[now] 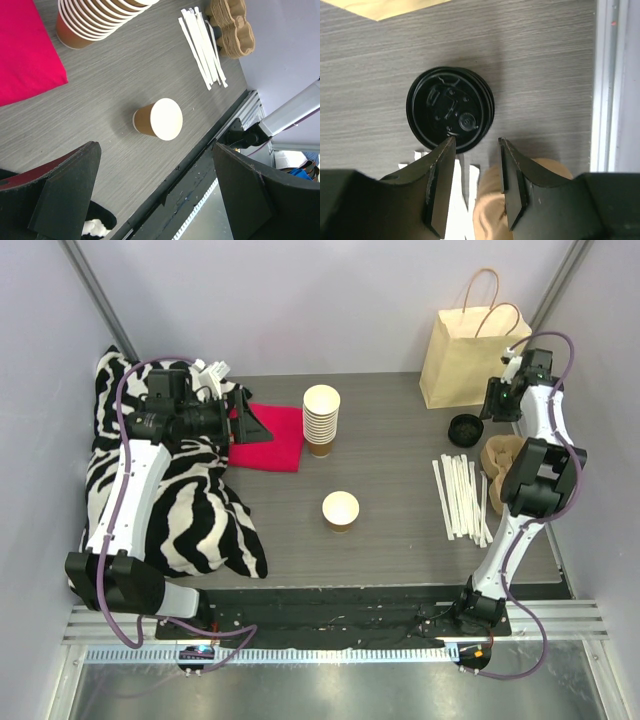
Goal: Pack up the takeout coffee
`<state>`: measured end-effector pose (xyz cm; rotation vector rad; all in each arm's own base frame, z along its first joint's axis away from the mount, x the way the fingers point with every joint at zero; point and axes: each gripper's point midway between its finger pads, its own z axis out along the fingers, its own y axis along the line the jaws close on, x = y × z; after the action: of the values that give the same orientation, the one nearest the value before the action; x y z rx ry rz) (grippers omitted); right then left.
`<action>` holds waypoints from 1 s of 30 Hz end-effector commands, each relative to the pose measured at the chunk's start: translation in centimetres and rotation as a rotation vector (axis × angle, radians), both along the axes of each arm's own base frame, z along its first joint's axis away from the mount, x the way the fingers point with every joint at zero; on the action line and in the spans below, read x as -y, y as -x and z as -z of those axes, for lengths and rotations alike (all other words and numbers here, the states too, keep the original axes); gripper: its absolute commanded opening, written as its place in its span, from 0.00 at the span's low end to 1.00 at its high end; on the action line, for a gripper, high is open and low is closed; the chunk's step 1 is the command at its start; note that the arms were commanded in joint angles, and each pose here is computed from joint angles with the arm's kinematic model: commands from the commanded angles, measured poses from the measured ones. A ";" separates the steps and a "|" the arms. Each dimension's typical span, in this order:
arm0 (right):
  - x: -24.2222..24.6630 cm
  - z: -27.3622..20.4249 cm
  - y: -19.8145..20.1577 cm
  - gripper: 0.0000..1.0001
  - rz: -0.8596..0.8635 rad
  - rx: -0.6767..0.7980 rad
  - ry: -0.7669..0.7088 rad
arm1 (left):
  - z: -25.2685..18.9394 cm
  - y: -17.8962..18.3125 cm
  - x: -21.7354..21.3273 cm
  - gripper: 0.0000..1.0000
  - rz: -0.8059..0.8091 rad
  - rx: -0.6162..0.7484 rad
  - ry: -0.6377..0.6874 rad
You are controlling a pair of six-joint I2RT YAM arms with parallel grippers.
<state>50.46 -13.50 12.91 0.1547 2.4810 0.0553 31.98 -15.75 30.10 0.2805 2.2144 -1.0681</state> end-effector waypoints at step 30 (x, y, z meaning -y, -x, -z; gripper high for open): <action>0.2 4.0 -2.6 0.37 0.067 0.009 -0.030 | 0.2 -0.9 0.0 1.00 -0.011 0.007 0.016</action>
<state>52.28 -13.67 8.09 0.2544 2.5020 0.0834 32.18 -15.77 29.44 0.2647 2.2293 -1.0744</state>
